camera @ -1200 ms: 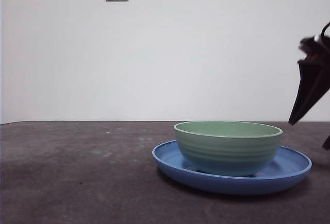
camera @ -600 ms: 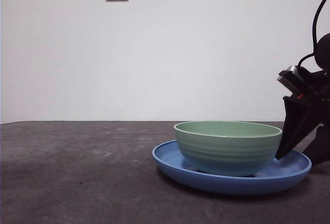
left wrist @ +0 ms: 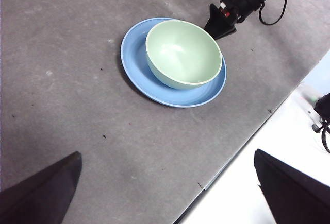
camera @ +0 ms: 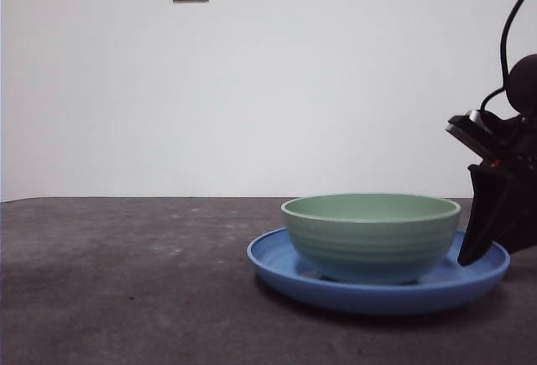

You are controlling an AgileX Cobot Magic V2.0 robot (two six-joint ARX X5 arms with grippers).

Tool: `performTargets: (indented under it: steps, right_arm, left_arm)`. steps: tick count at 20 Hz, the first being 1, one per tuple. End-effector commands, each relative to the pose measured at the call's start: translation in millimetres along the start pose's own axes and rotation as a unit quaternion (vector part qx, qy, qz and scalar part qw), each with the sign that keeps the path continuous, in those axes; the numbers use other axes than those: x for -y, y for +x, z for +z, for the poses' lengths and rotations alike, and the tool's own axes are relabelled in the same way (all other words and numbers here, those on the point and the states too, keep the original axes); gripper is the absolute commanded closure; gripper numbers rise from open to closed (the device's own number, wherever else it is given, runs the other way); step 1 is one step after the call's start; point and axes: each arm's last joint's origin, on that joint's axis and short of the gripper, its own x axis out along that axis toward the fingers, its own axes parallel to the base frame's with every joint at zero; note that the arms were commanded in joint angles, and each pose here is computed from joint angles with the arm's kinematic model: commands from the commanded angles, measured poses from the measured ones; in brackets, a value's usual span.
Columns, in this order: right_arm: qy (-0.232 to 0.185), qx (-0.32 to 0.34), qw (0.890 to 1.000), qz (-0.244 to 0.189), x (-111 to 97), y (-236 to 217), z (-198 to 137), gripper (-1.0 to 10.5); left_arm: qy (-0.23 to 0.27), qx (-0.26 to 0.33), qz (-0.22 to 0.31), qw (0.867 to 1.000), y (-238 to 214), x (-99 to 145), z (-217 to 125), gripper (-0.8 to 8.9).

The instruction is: Place the green bowl on the blue plate

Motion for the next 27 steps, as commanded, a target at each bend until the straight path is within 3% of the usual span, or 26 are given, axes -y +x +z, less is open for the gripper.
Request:
performTargets:
  steps: [1, 9, 16, 22, 27]
  right_arm:
    - [0.002, -0.005, 1.0, -0.003, -8, -3, 10, 9.3]
    - [-0.028, 0.0, 1.0, 0.013, -58, -7, 31, 9.3]
    - [-0.053, 0.001, 0.998, 0.038, -96, 22, 28, 9.3]
    - [-0.057, -0.021, 0.998, 0.026, -102, 54, 25, 9.3]
    - [-0.049, -0.033, 0.998, 0.017, -95, 69, 26, 9.3]
  left_arm:
    - [0.002, 0.007, -0.005, 1.0, -1, 1, 3, 2.78]
    - [0.002, 0.007, -0.005, 1.0, -1, 1, 3, 2.78]
    - [0.002, 0.007, -0.005, 1.0, -1, 1, 3, 2.78]
    - [0.001, 0.007, -0.005, 1.0, -1, 1, 3, 2.78]
    - [0.001, 0.007, -0.005, 1.0, -1, 1, 3, 2.78]
